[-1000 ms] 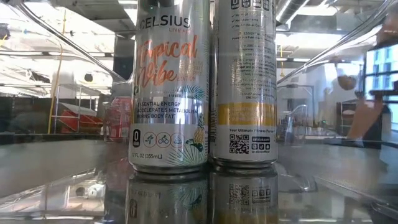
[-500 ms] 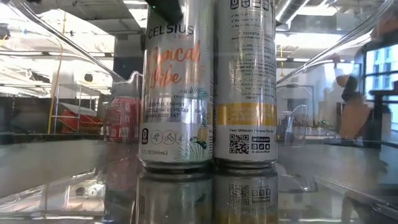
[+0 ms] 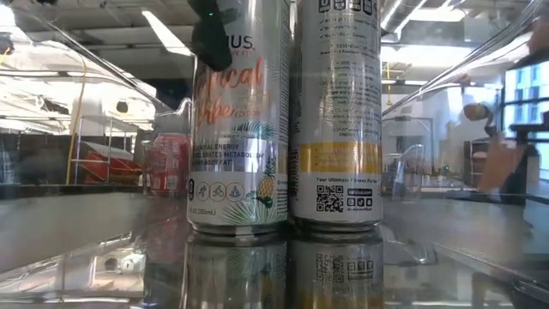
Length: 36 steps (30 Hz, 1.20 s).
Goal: Sort soda cans
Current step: Put the white yellow soda can into the bottom transparent bin, then adjust the left transparent bin
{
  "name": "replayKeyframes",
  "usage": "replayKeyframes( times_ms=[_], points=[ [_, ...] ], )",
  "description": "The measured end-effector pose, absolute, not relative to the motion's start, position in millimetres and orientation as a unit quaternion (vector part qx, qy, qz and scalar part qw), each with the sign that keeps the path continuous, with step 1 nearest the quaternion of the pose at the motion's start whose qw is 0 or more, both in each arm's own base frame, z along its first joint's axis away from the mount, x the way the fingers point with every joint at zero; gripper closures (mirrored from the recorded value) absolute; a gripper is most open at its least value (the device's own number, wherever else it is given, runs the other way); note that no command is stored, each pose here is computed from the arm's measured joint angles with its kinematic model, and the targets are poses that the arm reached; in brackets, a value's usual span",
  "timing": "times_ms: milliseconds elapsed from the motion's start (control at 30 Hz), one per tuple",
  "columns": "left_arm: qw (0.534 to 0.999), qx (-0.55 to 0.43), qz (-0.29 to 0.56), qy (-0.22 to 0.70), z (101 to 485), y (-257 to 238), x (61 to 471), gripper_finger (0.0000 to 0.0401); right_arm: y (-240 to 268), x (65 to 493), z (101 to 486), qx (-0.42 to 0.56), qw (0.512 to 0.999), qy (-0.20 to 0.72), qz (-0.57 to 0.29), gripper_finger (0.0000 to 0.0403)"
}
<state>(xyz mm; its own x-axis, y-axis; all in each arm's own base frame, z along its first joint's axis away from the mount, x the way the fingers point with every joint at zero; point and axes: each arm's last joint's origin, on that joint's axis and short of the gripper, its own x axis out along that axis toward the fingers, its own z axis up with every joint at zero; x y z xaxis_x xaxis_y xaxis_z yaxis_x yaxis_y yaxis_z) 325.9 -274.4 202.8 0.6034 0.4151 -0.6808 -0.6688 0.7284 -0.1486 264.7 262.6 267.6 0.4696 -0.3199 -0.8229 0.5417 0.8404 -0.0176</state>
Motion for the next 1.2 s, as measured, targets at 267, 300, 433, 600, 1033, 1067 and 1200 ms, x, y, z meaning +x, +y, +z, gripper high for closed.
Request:
replayKeyframes(
  times_ms=[267, 300, 433, 600, 1033, 1067, 1200],
  points=[
    [0.875, -0.188, 0.316, 0.316, 203.3, -267.9, 331.4, 0.0175, 265.9, 276.0, 261.1, 0.134, 0.855, 0.446, -0.229, 0.0117],
    [0.875, -0.186, 0.317, 0.316, 203.3, -266.9, 332.0, 0.0175, 265.9, 276.6, 257.6, 0.132, 0.855, 0.448, -0.224, 0.0117],
    [0.875, -0.182, 0.319, 0.315, 203.4, -264.7, 333.6, 0.0175, 262.9, 271.1, 240.3, 0.122, 0.836, 0.483, -0.228, 0.0117],
    [0.876, -0.177, 0.326, 0.309, 203.5, -262.8, 333.8, 0.0175, 261.1, 262.6, 232.5, 0.118, 0.823, 0.507, -0.226, 0.0117],
    [0.881, -0.204, 0.293, 0.309, 234.5, -285.0, 306.6, 0.0175, 210.0, 237.0, 301.7, 0.115, 0.839, 0.467, -0.254, 0.0117],
    [0.882, -0.205, 0.291, 0.309, 242.0, -283.2, 302.8, 0.0175, 200.0, 235.0, 308.4, 0.107, 0.836, 0.470, -0.260, 0.0117],
    [0.882, -0.190, 0.294, 0.316, 277.2, -264.7, 284.1, 0.0175, 161.7, 234.2, 331.9, 0.088, 0.833, 0.481, -0.258, 0.0119]
  ],
)
